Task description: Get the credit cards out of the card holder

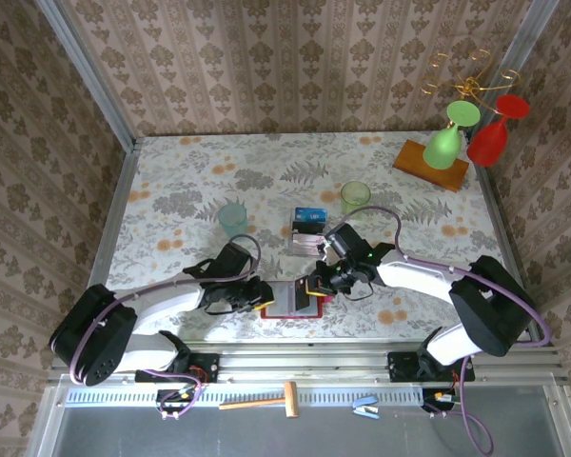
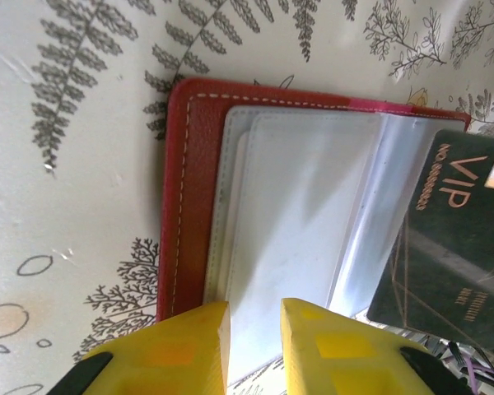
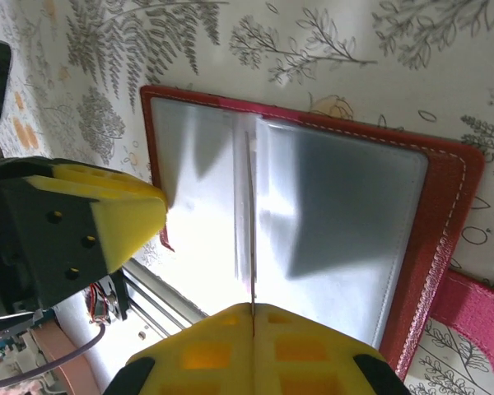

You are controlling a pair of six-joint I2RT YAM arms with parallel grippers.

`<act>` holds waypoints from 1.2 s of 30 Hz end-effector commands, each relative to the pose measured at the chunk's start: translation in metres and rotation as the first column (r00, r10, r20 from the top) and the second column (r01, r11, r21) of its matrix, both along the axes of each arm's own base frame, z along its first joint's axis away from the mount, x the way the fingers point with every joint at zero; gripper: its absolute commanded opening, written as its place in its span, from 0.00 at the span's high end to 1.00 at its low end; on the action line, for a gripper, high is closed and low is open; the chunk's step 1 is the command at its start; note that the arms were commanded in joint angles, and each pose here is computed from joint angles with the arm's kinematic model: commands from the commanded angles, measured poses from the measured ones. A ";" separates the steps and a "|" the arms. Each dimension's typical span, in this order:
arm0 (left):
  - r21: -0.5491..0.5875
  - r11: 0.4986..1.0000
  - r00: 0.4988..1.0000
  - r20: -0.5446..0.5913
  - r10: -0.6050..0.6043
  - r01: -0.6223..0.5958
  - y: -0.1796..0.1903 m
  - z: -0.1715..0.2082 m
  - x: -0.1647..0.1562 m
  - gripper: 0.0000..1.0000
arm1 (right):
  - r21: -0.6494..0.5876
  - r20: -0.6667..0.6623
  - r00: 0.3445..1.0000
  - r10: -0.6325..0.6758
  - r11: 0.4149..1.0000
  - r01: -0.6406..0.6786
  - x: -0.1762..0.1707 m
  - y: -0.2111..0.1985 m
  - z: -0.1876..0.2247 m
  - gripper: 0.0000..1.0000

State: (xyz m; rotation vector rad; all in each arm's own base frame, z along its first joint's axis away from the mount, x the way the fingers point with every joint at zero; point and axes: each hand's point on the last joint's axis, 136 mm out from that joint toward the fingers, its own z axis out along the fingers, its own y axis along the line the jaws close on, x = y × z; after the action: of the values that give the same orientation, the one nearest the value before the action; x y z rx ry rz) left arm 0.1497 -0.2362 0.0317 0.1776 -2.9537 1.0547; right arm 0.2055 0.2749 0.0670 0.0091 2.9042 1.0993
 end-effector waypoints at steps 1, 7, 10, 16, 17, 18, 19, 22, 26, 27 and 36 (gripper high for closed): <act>0.007 1.000 1.000 0.006 0.022 -0.022 0.003 0.001 -0.001 0.76 | -0.041 0.047 0.998 0.031 0.999 -0.029 0.005 -0.007 0.013 0.95; -0.015 0.999 0.999 0.035 0.031 -0.030 0.000 0.012 0.006 0.76 | -0.103 0.107 0.989 0.104 0.990 -0.093 0.012 -0.013 0.024 0.96; -0.019 0.999 0.998 0.053 0.032 -0.031 0.000 0.018 0.010 0.75 | -0.136 0.168 0.971 0.173 0.979 -0.151 0.016 -0.015 0.034 0.98; -0.033 0.998 0.996 0.078 0.047 -0.045 0.006 0.028 0.021 0.75 | -0.252 0.290 0.893 0.346 0.927 -0.277 0.028 -0.032 0.057 1.00; -0.035 0.998 0.996 0.081 0.047 -0.044 0.007 0.029 0.022 0.75 | -0.273 0.302 0.875 0.377 0.914 -0.300 0.030 -0.035 0.062 1.00; -0.038 0.998 0.995 0.085 0.051 -0.048 0.009 0.031 0.024 0.75 | -0.298 0.317 0.848 0.424 0.894 -0.335 0.032 -0.038 0.065 1.00; -0.042 0.998 0.994 0.090 0.055 -0.051 0.010 0.033 0.026 0.75 | -0.324 0.328 0.823 0.465 0.873 -0.364 0.031 -0.040 0.068 1.00; -0.050 0.997 0.993 0.100 0.062 -0.057 0.014 0.037 0.031 0.75 | -0.419 0.364 0.724 0.586 0.797 -0.434 0.036 -0.048 0.079 1.00; -0.062 0.996 0.992 0.107 0.071 -0.065 0.019 0.040 0.036 0.75 | -0.534 0.367 0.592 0.718 0.684 -0.497 0.047 -0.056 0.091 1.00; -0.066 0.996 0.991 0.109 0.074 -0.067 0.020 0.042 0.038 0.74 | -0.554 0.361 0.565 0.742 0.658 -0.510 0.050 -0.056 0.094 1.00; -0.080 0.993 0.988 0.120 0.093 -0.084 0.033 0.049 0.046 0.73 | -0.658 0.182 0.389 0.903 0.406 -0.634 0.074 -0.060 0.095 1.00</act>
State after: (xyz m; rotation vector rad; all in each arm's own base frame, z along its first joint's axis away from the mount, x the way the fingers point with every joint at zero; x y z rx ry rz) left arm 0.1933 -0.2032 0.0661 0.3149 -3.0299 1.1829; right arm 0.2834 0.2341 0.1699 -1.4216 2.4457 0.3028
